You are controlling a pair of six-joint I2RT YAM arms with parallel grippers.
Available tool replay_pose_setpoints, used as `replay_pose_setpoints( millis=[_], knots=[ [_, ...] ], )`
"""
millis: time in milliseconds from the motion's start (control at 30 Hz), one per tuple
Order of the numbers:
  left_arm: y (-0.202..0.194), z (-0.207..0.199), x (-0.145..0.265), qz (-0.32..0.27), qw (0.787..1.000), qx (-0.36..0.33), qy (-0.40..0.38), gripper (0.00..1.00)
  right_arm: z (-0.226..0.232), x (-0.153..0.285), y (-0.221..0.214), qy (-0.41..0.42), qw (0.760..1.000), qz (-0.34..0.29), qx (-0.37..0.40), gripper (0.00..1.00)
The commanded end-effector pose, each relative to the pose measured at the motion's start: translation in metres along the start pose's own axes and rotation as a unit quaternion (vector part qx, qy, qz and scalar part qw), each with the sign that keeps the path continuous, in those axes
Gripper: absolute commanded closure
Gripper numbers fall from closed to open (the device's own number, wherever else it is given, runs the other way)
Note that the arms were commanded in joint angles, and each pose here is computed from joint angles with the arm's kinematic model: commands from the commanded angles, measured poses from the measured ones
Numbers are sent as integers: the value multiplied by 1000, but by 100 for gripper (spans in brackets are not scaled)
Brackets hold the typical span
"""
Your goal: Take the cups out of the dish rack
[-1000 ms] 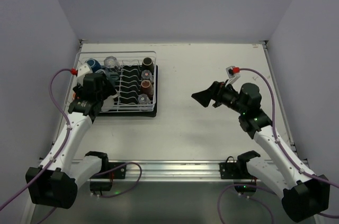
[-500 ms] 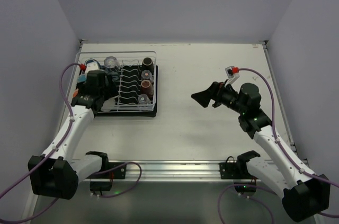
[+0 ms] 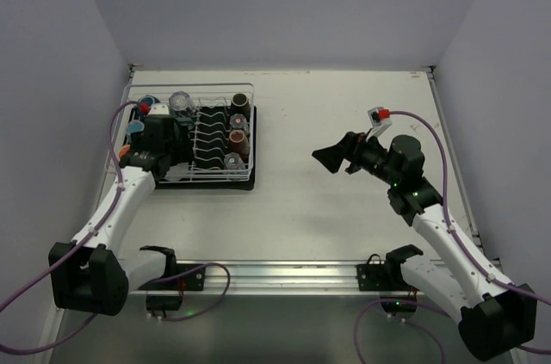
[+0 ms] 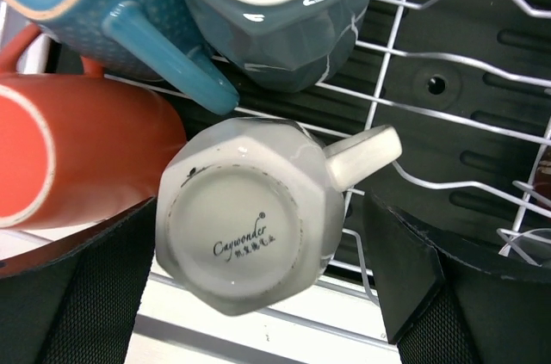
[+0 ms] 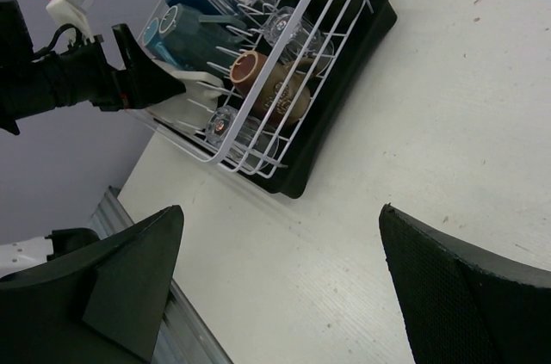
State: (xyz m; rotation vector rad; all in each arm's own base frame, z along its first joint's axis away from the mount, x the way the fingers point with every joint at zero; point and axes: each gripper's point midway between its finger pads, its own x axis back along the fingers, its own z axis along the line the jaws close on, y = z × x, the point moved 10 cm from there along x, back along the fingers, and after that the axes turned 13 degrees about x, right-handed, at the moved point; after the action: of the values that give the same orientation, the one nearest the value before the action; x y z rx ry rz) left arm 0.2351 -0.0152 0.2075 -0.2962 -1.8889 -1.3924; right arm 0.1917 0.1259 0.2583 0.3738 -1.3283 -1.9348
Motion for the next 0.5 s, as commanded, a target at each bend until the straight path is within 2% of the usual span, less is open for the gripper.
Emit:
replay_pose_setpoints(
  millis=[0,367,433,467],
  knots=[
    [-3,-3,-5,20,999,-22,-27,0,2,1,6,-6,1000,-15,15,2],
    [-6,-4,-27,24,999,-32,0,2,-3,-3,1,-10,1000,-2,9,2],
    [-8,-3,-25,23,999,-32,-2,14,-3,-3,0,-13,1000,-1,9,2],
    [-8,-2,-23,21,999,-30,-3,32,-3,-3,0,-14,1000,-2,10,2]
  ],
)
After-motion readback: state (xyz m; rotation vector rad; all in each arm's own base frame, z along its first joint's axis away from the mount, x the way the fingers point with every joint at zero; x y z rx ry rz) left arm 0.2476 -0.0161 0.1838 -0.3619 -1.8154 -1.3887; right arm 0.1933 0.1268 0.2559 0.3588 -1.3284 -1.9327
